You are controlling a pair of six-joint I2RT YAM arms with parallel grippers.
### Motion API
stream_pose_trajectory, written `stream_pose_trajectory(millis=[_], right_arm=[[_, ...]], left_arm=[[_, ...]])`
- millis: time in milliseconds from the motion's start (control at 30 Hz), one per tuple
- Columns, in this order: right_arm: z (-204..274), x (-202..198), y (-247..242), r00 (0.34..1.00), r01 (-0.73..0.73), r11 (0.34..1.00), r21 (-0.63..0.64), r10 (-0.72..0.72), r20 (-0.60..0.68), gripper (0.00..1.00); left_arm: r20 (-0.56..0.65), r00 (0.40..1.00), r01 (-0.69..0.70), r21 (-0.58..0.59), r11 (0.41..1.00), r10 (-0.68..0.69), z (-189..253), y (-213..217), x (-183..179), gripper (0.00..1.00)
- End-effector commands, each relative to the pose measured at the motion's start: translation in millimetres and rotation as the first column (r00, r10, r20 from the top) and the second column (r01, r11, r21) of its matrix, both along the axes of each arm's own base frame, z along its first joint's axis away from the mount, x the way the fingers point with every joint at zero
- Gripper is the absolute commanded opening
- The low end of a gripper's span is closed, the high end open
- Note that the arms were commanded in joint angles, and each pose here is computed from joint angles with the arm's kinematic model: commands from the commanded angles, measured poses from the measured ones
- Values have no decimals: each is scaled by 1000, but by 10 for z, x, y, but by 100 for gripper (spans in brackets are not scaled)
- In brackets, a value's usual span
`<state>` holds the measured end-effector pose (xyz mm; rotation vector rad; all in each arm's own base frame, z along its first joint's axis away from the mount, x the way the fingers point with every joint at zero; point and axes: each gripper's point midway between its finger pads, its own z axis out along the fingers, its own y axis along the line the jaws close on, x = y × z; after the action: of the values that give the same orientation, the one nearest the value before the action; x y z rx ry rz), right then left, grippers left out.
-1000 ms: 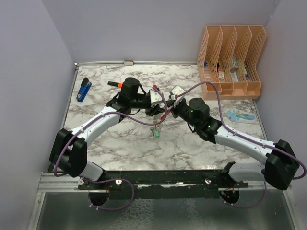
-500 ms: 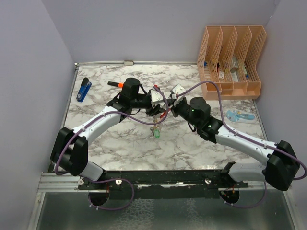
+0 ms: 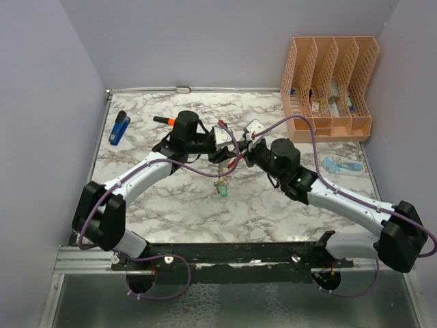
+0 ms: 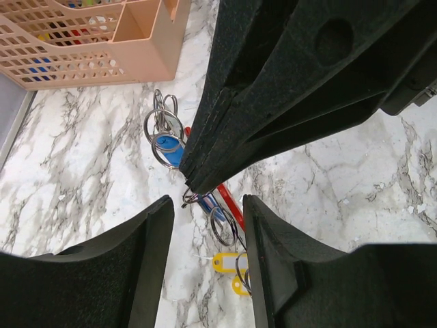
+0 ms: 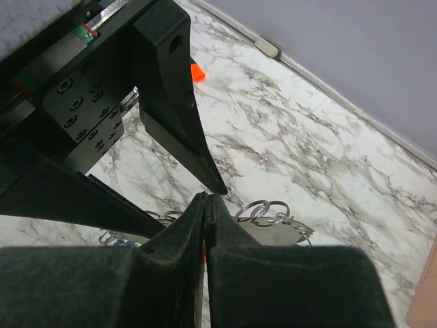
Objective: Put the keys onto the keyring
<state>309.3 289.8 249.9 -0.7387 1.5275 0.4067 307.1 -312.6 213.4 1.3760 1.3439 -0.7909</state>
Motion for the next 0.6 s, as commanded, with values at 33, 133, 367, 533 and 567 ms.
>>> stream_pose_trajectory(millis=[33,133,367,533,567], right_arm=[[359,24,-46,998,26,996,83,-31,54,1],[367,23,-60,998,32,995,90,-37,53,1],[381,35,-79,997,47,994,98,-52,51,1],[362,39,-75,998,48,994,99,-52,44,1],[356,37,-71,998,47,994,99,-51,42,1]], left_arm=[[7,1000,10,-28,1000,-10,46,-49,-26,47],[6,1000,16,-30,999,-16,51,-53,-36,42],[-7,1000,25,-32,999,-25,44,-57,-64,29],[-5,1000,24,-37,999,-24,53,-60,-60,29],[-5,1000,24,-39,999,-24,59,-62,-60,29]])
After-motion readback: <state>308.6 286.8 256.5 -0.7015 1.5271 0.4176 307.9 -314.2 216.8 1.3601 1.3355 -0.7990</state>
